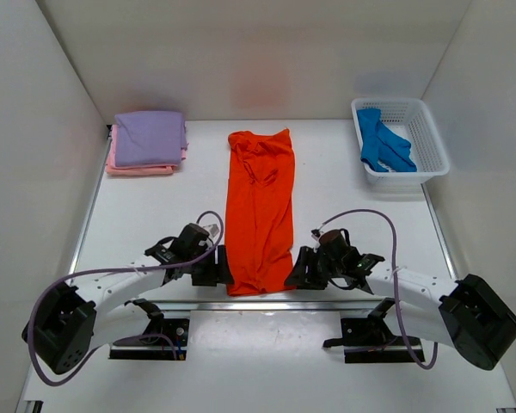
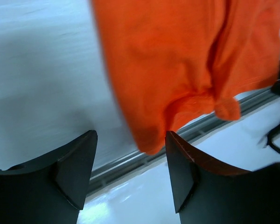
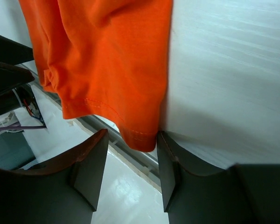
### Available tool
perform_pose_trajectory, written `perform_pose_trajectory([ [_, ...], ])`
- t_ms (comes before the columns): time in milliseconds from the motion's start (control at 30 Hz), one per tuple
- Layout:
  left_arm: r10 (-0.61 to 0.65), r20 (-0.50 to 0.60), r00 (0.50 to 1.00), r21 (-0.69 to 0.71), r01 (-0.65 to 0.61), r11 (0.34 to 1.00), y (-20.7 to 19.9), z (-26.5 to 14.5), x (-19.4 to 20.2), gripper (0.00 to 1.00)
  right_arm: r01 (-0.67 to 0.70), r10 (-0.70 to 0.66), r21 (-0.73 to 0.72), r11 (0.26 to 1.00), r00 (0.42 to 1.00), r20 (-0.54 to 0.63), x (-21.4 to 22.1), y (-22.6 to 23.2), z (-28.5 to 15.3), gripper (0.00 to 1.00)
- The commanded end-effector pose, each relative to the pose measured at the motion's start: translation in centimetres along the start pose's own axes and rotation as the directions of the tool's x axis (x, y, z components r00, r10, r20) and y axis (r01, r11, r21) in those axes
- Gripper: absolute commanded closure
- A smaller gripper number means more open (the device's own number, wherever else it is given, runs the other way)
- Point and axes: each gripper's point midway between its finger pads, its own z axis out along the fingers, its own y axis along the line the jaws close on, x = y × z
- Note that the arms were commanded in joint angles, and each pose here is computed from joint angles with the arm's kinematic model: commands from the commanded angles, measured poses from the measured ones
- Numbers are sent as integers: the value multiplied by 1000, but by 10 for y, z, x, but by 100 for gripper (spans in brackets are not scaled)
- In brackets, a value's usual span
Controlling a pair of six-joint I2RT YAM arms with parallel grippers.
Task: Fold and stack the t-shirts
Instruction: Grab the bottom of the folded rectangular tshirt with both arms, then fold the folded rectangular tshirt in 1/3 of the way
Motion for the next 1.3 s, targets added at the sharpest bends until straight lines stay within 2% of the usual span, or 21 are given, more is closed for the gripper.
perform_pose_trajectory([
  [0, -28, 22, 999, 21, 28, 999, -7, 14, -1, 29, 5, -4, 35, 999, 1000, -15, 3, -6, 7, 57],
  [33, -28, 10, 1000, 35, 27, 999, -13, 16, 2, 32, 6, -5, 20, 1000, 1000, -17, 3, -3, 8, 59],
  [67, -25, 9, 1000, 57, 24, 998, -20, 18, 3, 47, -4, 5, 23, 1000, 1000, -23, 5, -5, 10, 69],
  [100, -25, 5, 1000, 56, 24, 998, -20, 19, 4, 78, 0, 1, 23, 1000, 999, -34, 9, -7, 11, 77],
  [133, -21, -11, 1000, 46, 21, 999, -19, 21, 8, 94, -2, 3, 21, 1000, 999, -37, 9, -5, 11, 90],
  [167, -20, -23, 1000, 30, 21, 999, -15, 21, 10, 100, 7, -6, 17, 1000, 999, -39, 9, -4, 12, 100],
  [333, -1, -77, 997, 3, 1, 1000, 0, 13, 28, 100, 21, -16, 44, 999, 992, -125, 31, -7, 6, 100],
  [533, -14, -89, 996, 10, 15, 1000, 13, 1, 45, 100, 7, -6, 2, 1000, 982, -189, 55, -4, -6, 100],
  [733, -27, -66, 997, 56, 31, 998, 4, -5, 22, 100, 10, -19, -43, 999, 978, -210, 39, 6, -10, 100],
  [867, -8, -7, 1000, 85, 8, 996, -13, -21, -25, 100, 32, -47, -86, 996, 984, -172, -4, 35, -17, 100],
  [967, -30, 43, 999, 111, 25, 993, -21, -32, -73, 100, 43, -57, -122, 992, 991, -118, -49, 54, -23, 100],
  [1033, -5, 102, 995, 132, -8, 991, -35, -41, -118, 100, 65, -78, -158, 985, 994, -79, -87, 72, -29, 100],
  [1100, 4, 114, 994, 128, -18, 992, -36, -41, -148, 100, 59, -68, -136, 989, 995, -66, -120, 65, -24, 100],
  [1167, -14, 115, 993, 132, -2, 991, -31, -33, -185, 100, 101, -104, -152, 983, 995, -12, -165, 79, -24, 100],
  [1200, -37, 109, 993, 118, 24, 993, -22, -23, -197, 100, 68, -74, -125, 990, 996, -41, -175, 64, -15, 100],
  [1267, -36, 152, 988, 126, 17, 992, -22, -20, -241, 100, 108, -107, -111, 988, 994, 14, -220, 71, -15, 100],
])
